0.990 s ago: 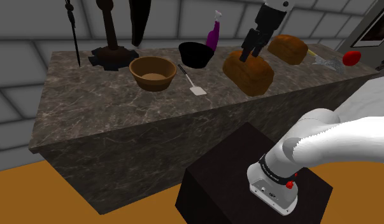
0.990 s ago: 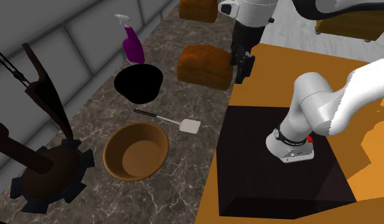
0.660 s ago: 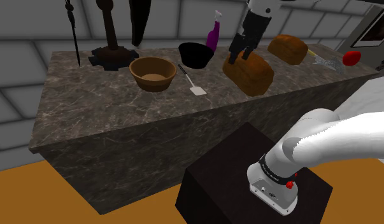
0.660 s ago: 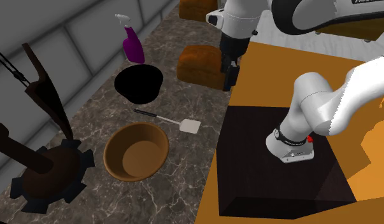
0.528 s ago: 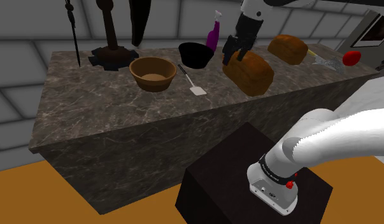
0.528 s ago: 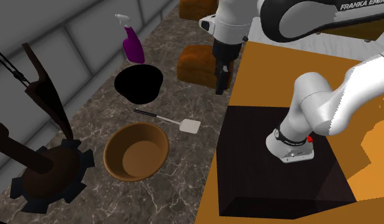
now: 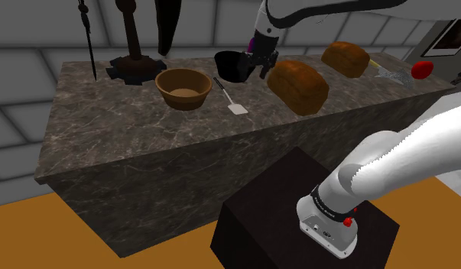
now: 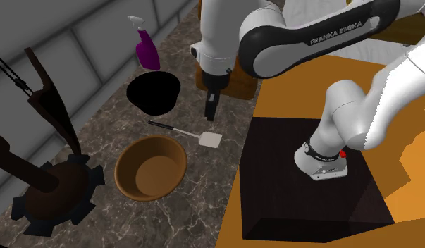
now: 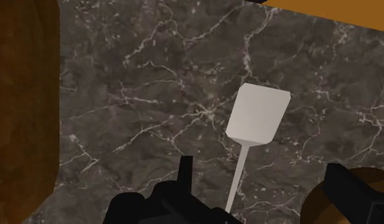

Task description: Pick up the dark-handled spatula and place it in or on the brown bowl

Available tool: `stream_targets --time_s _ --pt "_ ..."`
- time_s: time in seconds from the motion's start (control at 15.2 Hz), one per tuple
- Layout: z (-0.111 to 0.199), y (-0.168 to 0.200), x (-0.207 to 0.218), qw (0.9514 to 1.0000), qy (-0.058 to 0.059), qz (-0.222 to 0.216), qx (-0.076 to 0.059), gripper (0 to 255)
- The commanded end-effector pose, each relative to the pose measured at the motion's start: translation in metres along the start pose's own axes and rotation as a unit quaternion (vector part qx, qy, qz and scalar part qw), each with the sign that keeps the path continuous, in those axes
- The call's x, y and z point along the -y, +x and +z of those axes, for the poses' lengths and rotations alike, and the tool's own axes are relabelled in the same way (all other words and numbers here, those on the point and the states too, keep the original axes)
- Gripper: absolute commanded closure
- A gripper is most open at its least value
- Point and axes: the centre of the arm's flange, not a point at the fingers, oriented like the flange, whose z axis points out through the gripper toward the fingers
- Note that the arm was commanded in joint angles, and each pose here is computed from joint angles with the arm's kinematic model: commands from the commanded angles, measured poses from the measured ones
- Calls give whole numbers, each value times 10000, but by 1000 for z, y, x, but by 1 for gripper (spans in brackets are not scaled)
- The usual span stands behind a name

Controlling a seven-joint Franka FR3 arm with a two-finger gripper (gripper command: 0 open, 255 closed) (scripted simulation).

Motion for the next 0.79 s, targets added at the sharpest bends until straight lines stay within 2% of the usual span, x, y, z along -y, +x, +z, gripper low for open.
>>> stream_targets --time_s 0.0,0.53,0.73 --pt "18 21 6 9999 -26 166 -11 0" --pt "83 103 20 9966 -143 805 -36 0" --pt "95 105 20 9965 -145 817 -36 0"
